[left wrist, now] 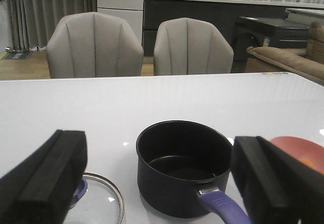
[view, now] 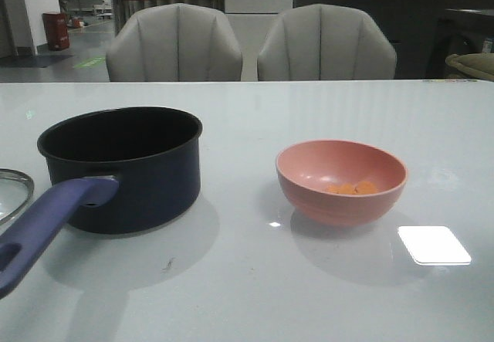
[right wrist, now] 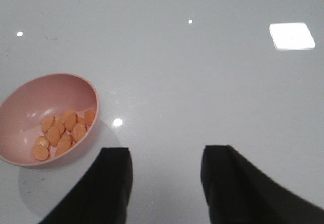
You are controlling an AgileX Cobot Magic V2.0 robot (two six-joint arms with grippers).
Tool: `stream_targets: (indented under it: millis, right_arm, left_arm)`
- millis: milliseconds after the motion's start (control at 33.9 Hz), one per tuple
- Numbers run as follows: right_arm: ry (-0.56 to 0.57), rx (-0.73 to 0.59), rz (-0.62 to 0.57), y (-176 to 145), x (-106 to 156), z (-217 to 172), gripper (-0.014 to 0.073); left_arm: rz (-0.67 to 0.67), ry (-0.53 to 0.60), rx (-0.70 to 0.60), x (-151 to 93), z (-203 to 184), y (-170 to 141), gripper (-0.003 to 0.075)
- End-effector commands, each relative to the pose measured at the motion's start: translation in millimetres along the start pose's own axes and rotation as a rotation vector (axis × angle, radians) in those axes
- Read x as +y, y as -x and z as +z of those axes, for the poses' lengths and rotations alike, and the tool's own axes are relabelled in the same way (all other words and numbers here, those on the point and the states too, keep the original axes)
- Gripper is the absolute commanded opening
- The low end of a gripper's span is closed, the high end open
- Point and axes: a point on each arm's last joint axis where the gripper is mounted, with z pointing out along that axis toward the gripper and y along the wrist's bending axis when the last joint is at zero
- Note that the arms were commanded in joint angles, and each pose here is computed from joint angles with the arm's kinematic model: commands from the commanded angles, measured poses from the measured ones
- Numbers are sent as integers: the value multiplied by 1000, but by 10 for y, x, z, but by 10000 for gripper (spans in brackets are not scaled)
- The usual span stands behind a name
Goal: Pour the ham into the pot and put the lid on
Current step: 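Reach the right gripper to the pink bowl rim and grasp it, then lift the pink bowl over the pot and tip the ham in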
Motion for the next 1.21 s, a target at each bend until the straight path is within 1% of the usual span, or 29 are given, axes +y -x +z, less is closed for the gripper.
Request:
stream_targets:
  millis: [0, 118, 266, 443, 590, 738, 797, 885, 944, 974, 1033, 1092, 1180]
  right_arm:
    - [35, -24, 4, 271, 101, 192, 465]
    - [83, 73, -23, 357, 281, 522, 465]
    - [110, 192, -48, 398, 479, 982, 465]
    - [92, 286, -43, 416, 549, 1473, 465]
    - [81, 337, -43, 379, 576, 1769, 465]
    - [75, 383, -15, 329, 604, 2036, 456]
    - [71, 402, -14, 302, 610, 2122, 418]
    - [67, 437, -12, 268, 617, 2222, 276]
    - [70, 447, 7, 277, 632, 2248, 165]
    - [73, 449, 19, 291, 640, 2247, 124]
    - [80, 447, 38, 341, 660, 2224, 144]
    - [91, 443, 38, 439, 686, 2167, 147]
    - [112, 395, 23, 630, 726, 2065, 143]
  left_arm:
    - [-12, -13, -96, -14, -17, 152, 617]
    - [-12, -13, -94, -14, -17, 150, 617]
    - [-12, -13, -94, -14, -17, 150, 617]
    - [-12, -13, -94, -14, -17, 150, 617]
    - [-12, -13, -94, -14, -17, 150, 617]
    - [-12, -13, -94, -14, -17, 150, 617]
    - [-12, -13, -94, -14, -17, 150, 617]
    - [-12, -13, -94, -14, -17, 150, 617]
    - [-12, -13, -94, -14, -17, 150, 617]
    - [-12, -13, -94, -14, -17, 150, 617]
    - [-12, -13, -94, -14, -17, 150, 617]
    - [-12, -13, -94, -14, -17, 150, 617]
    - [-12, -13, -94, -14, -17, 150, 617]
